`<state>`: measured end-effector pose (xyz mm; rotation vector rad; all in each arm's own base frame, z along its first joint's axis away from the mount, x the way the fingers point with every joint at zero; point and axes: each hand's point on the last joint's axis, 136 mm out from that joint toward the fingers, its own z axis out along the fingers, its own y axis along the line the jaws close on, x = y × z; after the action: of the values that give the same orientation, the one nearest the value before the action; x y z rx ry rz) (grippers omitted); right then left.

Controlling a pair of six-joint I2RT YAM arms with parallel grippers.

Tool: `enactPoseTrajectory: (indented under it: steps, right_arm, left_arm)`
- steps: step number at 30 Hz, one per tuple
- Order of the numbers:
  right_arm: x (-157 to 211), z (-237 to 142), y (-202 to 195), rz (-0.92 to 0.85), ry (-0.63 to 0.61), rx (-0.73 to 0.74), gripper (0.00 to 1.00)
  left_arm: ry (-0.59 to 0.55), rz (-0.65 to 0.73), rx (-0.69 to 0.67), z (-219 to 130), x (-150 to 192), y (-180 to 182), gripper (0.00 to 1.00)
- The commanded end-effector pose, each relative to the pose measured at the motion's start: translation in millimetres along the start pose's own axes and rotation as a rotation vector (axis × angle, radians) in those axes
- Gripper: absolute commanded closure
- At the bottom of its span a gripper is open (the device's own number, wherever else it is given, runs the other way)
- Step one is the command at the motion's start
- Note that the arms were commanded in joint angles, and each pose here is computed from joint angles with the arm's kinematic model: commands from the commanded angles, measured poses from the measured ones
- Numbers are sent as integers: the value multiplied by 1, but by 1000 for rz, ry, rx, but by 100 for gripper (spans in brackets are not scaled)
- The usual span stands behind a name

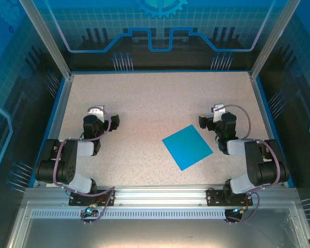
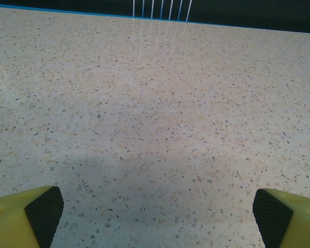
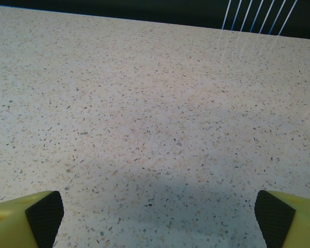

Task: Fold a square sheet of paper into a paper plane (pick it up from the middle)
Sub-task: Move the square sheet of paper to the center of the table.

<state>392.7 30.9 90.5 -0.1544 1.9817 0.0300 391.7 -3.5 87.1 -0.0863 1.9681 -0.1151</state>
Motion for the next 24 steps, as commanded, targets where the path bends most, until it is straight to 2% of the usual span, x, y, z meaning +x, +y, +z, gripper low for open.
enactPoseTrajectory:
  steps: [1,5,9,12,17,24]
  right_arm:
    - [-5,3,0,-7,-9,-13,1]
    - [-6,2,-1,-9,-12,-4,1]
    - [-17,-7,-12,8,-5,75,1]
    - [-31,-21,-12,8,21,112,1]
    - [-46,-51,1,124,153,123,0]
    - [-28,-83,44,297,382,20,1]
  left_arm:
    - [-11,20,25,3,-6,-6,1]
    - [-17,21,22,2,-8,-6,2]
    - [-21,15,15,-5,-15,-6,1]
    - [19,-2,-6,-11,-26,-4,2]
    - [62,-108,-21,-24,-53,-7,1]
    - [215,-338,-31,-56,-74,-22,1]
